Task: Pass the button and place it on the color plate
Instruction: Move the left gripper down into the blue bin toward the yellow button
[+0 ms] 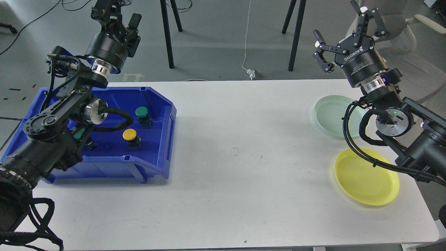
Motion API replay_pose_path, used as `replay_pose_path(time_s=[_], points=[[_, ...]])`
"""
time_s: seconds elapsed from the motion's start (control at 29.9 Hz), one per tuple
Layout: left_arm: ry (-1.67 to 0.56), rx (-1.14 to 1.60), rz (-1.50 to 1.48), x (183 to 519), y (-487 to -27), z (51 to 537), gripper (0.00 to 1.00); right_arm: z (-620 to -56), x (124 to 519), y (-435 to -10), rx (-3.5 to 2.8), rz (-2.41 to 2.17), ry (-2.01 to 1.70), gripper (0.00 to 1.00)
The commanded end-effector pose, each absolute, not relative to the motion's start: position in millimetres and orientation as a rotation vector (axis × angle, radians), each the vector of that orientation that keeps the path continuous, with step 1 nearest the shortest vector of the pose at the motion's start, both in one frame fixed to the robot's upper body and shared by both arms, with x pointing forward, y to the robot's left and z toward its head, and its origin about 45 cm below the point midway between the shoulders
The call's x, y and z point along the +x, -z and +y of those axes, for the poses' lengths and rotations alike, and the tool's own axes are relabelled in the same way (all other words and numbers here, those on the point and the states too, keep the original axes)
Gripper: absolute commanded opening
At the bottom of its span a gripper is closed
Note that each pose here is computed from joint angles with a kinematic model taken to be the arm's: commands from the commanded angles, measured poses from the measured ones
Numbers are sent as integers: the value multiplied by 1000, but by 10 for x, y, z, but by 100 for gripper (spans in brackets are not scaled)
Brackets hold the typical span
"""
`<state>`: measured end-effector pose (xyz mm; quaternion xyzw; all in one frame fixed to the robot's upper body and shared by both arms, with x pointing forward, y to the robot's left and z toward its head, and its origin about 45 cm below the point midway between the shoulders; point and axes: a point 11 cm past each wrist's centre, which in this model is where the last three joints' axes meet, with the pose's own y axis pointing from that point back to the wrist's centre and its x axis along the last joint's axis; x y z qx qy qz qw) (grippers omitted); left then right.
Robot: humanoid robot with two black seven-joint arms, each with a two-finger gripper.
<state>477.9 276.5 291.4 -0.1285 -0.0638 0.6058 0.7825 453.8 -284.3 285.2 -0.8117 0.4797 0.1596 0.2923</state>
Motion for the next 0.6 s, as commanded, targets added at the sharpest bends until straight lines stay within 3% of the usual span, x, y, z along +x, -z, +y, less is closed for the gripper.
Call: replay_pose_path(time_s=[0.0,0.4,0.57], points=[[-1318,-284,-138,4783,-2930,2791,85,-2855,4535,-2841,-2164,1283,-426,99],[-1244,-374,-18,4758,-2871,2664,85,-2856,4527,-2812,-2164,1288,-432,99],[-1031,-517,-53,4466,-3360,2273,85,-2856,4523,-2801,-2165,1289,-435,99]])
